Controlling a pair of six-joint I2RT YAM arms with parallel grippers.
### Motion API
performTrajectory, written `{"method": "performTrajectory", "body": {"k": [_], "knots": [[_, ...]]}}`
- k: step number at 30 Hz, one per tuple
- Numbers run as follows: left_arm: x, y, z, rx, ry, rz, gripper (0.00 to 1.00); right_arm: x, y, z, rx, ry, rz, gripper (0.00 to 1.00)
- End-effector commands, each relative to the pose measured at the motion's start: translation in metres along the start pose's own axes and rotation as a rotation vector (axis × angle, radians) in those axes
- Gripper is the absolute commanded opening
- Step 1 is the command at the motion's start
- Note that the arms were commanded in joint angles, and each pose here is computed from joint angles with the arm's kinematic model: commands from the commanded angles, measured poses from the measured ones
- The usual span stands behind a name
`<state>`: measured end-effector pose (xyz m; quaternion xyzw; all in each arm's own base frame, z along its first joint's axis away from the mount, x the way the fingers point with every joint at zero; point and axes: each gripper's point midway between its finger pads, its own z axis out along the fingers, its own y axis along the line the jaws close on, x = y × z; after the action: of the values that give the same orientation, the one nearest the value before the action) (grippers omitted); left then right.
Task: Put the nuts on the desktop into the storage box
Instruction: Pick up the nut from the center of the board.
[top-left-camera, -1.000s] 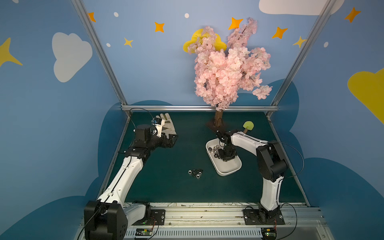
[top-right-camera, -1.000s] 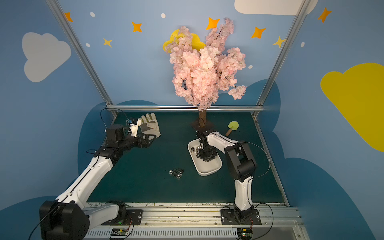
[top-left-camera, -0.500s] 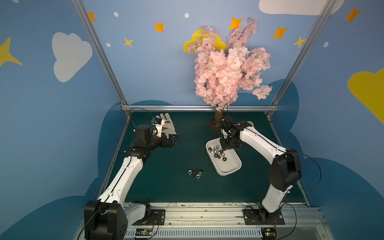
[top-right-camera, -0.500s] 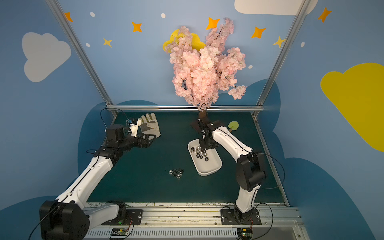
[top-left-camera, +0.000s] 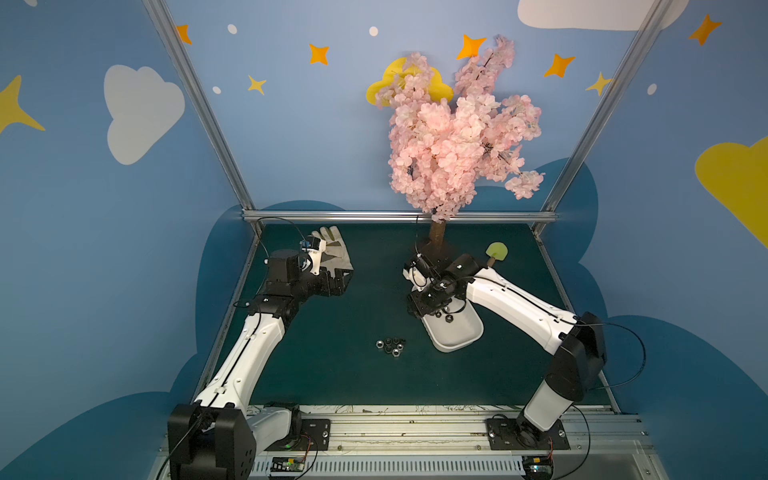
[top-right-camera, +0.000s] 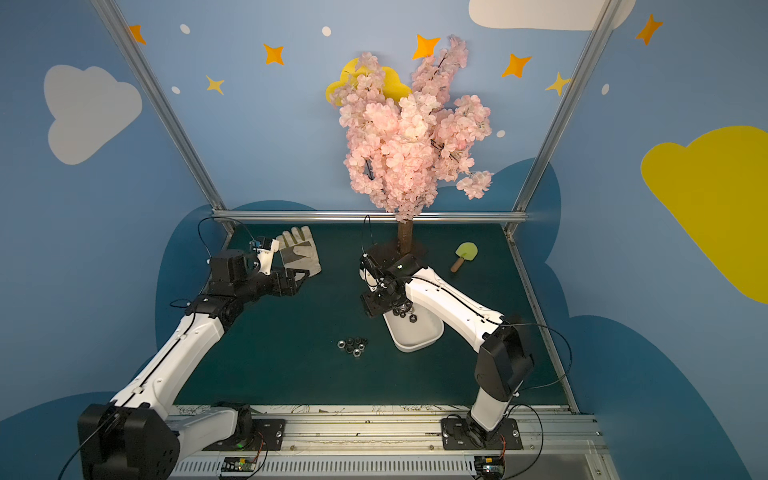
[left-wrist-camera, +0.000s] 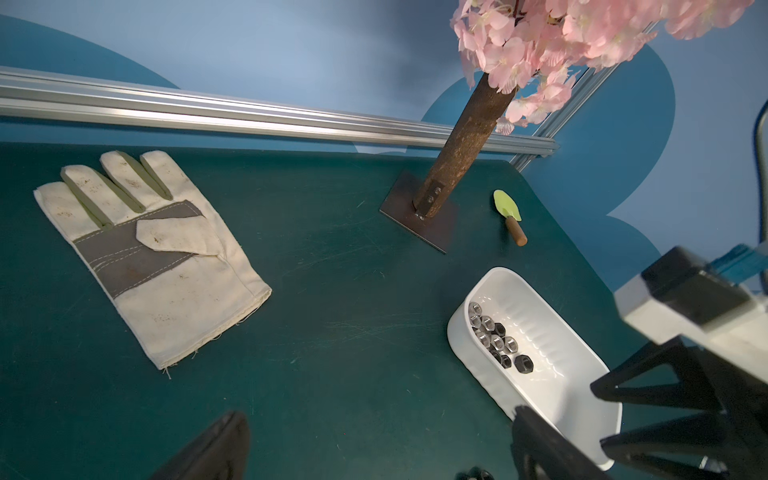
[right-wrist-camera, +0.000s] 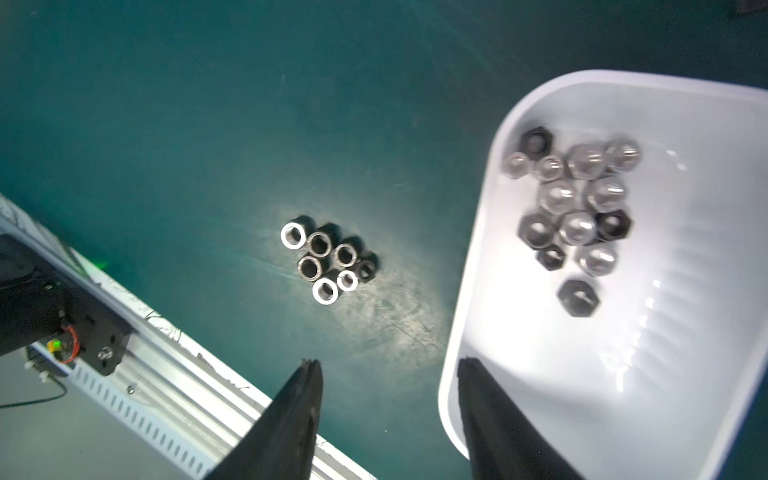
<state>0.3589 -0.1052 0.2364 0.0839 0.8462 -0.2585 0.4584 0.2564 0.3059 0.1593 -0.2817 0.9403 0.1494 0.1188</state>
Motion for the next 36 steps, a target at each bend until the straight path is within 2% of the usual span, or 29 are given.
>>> {"method": "performTrajectory", "body": {"k": [1, 8, 15, 22, 36], "knots": [[-0.004, -0.001, -0.005, -0.002, -0.017, 0.010, 1.00, 0.003, 0.023, 0.013, -0.103, 0.018, 0.004, 0.57], [-0.003, -0.002, -0.002, 0.012, -0.010, -0.004, 1.00, 0.033, 0.036, 0.052, -0.094, 0.143, -0.019, 0.57], [-0.001, -0.002, -0.002, 0.008, -0.010, -0.001, 1.00, 0.060, 0.018, 0.093, 0.003, 0.270, 0.019, 0.50], [-0.002, -0.002, -0.001, 0.011, -0.011, 0.001, 1.00, 0.061, -0.002, 0.107, 0.094, 0.285, 0.062, 0.42], [-0.002, -0.001, 0.001, 0.009, -0.009, 0.003, 1.00, 0.049, 0.001, 0.125, 0.048, 0.302, 0.081, 0.40]]}}
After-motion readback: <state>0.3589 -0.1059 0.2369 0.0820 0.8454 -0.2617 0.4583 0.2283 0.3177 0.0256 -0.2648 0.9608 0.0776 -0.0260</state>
